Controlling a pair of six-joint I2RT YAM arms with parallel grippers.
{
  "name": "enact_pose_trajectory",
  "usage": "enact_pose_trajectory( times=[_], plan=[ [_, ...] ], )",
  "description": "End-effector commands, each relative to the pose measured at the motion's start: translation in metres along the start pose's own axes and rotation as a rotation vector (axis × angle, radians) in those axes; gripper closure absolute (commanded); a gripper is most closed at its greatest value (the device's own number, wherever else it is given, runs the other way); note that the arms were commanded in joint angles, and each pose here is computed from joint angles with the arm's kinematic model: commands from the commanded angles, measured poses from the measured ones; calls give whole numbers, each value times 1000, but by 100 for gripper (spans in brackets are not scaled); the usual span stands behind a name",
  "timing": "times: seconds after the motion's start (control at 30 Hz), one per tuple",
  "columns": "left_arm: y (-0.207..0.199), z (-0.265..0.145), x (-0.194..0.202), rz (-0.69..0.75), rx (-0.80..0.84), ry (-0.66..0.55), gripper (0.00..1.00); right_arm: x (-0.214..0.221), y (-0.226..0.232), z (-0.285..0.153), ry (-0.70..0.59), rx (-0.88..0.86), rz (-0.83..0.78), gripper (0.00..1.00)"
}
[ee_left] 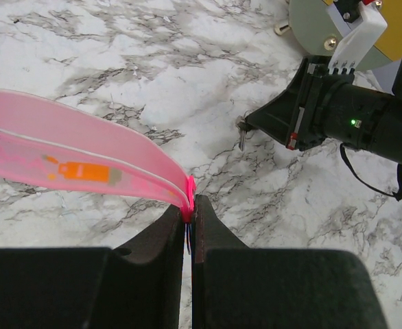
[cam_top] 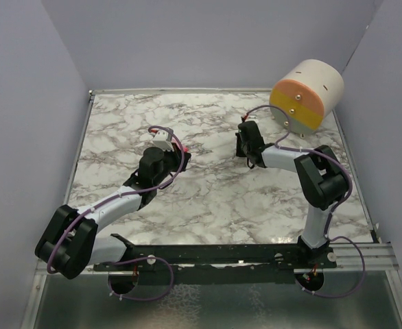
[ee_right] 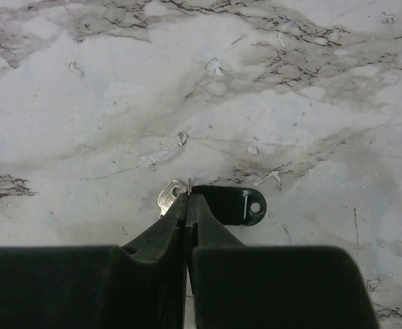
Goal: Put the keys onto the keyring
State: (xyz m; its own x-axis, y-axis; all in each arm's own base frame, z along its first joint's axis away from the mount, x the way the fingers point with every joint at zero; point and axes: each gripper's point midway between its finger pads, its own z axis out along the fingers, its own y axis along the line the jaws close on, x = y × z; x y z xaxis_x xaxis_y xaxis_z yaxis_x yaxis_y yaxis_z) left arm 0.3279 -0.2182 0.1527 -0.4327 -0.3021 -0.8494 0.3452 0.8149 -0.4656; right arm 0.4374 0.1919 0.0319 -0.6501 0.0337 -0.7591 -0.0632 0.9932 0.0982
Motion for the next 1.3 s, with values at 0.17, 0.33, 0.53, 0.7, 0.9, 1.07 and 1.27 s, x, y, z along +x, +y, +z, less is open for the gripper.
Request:
enact_pose_trajectory(
  times=[0.17,0.33,0.53,0.7,0.9,1.07,1.27],
  plan=[
    [-22,-3,-27,-8,73,-55,100,-47,4,-61,-280,-147,-103,99],
    [-27,-2,-30,-16,76,-33,100,-47,27,-90,-304,-319,-164,99],
    [-28,0,-34,-13,54,-6,100,-38,57,-121,-345,-548,-233,99],
    [-25,7,-37,9,6,23,100,-32,77,-152,-407,-725,-297,99],
    [-27,17,-34,26,-18,84,100,-24,89,-182,-480,-864,-379,99],
    [-41,25,-29,43,-9,121,100,-27,91,-196,-482,-895,-339,99],
    [-63,31,-23,91,8,143,100,-29,95,-198,-400,-908,-251,99]
  ],
)
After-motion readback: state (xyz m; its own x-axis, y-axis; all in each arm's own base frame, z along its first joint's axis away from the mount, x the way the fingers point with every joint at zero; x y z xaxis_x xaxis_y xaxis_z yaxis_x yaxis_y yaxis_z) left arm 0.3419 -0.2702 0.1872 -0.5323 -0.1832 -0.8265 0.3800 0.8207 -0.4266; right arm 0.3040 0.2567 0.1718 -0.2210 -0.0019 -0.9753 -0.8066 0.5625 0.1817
